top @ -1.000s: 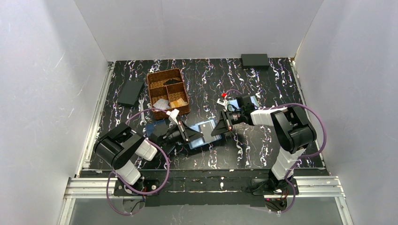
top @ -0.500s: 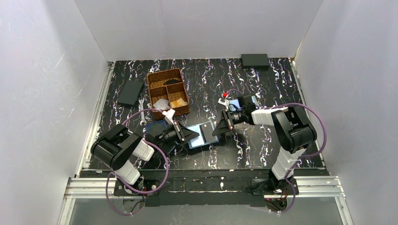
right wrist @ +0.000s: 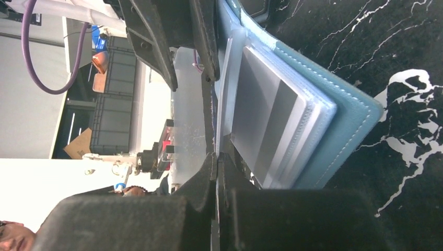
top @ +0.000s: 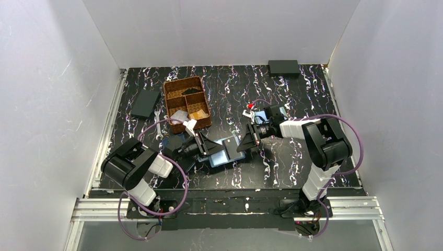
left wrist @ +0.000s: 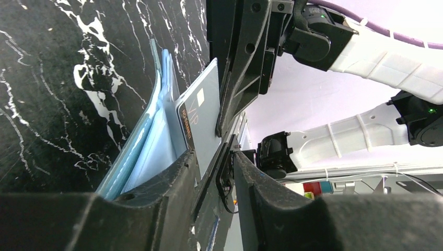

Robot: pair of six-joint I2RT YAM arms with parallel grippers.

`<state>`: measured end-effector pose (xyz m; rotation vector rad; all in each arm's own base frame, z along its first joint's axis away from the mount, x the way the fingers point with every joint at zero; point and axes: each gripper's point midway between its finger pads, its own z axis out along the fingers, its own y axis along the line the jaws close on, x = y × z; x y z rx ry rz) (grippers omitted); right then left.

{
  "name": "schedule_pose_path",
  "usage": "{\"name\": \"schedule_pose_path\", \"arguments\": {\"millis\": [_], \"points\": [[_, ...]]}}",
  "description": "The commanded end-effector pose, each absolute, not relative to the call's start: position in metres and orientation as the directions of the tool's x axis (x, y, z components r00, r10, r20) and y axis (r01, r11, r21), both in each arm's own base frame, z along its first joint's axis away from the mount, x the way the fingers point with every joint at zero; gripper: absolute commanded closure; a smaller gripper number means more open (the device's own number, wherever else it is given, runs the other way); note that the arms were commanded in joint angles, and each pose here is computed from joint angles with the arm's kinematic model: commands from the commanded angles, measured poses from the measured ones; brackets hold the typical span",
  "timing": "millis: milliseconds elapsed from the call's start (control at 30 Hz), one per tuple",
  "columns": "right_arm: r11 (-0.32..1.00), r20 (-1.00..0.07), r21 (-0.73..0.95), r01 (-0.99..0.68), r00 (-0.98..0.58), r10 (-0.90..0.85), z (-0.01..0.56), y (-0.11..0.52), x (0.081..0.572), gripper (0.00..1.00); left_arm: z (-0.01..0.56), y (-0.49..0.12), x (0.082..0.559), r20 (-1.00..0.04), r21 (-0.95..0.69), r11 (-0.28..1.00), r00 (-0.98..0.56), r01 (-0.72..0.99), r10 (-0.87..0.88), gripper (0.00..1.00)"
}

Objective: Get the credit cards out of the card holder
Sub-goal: Remove the credit card from the card holder.

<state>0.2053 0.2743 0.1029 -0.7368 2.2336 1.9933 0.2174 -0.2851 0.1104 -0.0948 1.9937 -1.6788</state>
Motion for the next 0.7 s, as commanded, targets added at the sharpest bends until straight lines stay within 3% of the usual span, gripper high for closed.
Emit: {"name": "schedule_pose_path", "arguments": {"millis": [0,233,533,667], "points": [[-0.043,-0.394,0.914,-0.404,-0.852,-0.344,0.118,0.277,0.202,0.99,0.119,-0.296,0.219,-0.360,-0.931,0.197,-0.860,0.306,-0.363,0.67],[-0.107,-0.397,0.916,-0.386,-0.839,-0.373,0.124,0.274,0.192,0.99,0.106,-0.299,0.224,-0.335,-0.938,0.224,-0.864,0.266,-0.375,0.57],[-0.102,-0.396,0.916,-0.389,-0.830,-0.393,0.123,0.277,0.188,0.99,0.112,-0.312,0.224,-0.325,-0.943,0.199,-0.873,0.268,-0.363,0.57],[-0.085,-0.390,0.917,-0.389,-0.830,-0.399,0.119,0.278,0.188,0.99,0.117,-0.320,0.225,-0.310,-0.949,0.180,-0.878,0.260,-0.365,0.62]]}}
